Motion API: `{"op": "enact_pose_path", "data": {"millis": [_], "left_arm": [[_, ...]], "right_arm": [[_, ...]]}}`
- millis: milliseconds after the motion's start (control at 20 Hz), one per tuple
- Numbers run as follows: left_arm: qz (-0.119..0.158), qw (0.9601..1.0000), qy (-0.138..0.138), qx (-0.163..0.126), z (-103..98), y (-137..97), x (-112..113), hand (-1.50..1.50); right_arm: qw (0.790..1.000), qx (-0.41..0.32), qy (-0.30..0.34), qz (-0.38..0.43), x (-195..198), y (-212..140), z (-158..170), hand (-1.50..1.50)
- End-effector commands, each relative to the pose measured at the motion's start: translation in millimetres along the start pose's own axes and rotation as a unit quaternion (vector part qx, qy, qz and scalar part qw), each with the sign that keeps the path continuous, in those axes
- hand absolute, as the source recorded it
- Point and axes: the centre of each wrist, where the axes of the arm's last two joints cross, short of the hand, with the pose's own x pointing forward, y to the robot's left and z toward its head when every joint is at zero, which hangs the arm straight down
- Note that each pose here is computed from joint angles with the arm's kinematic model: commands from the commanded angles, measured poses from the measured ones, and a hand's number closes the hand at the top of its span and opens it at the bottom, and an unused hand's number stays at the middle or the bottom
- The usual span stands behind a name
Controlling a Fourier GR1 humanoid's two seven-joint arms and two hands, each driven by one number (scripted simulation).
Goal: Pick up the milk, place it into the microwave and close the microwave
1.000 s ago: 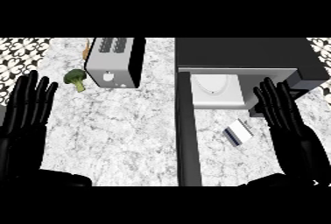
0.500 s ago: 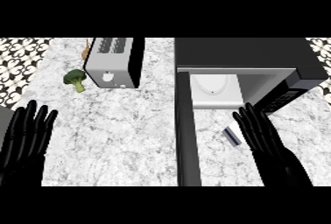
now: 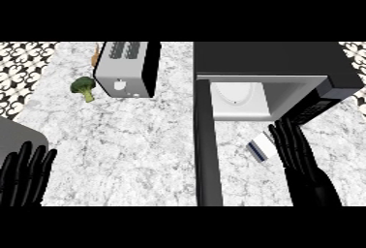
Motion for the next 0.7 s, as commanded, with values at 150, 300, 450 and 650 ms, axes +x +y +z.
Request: {"op": "enact_pose_path", "data": {"millis": [150, 300, 450, 650], "left_arm": [[-0.005, 1.0, 0.002, 0.002, 19, 14, 1, -1.5], [-0.001, 1.0, 0.008, 0.005, 13, -5, 0, -1.5], [-0.009, 0.9999, 0.005, -0.002, 36, 9, -22, -1.5], [-0.005, 1.0, -0.003, -0.001, 25, 13, -4, -1.5]], "right_arm": [[0.996, -0.057, 0.008, 0.067, -31, 3, -5, -1.5], [0.996, -0.07, -0.006, 0.063, -38, -13, 0, -1.5], [0.995, -0.068, 0.01, 0.069, -59, -13, 0, -1.5], [0.993, -0.078, 0.022, 0.083, -69, -37, 3, -1.5]]}}
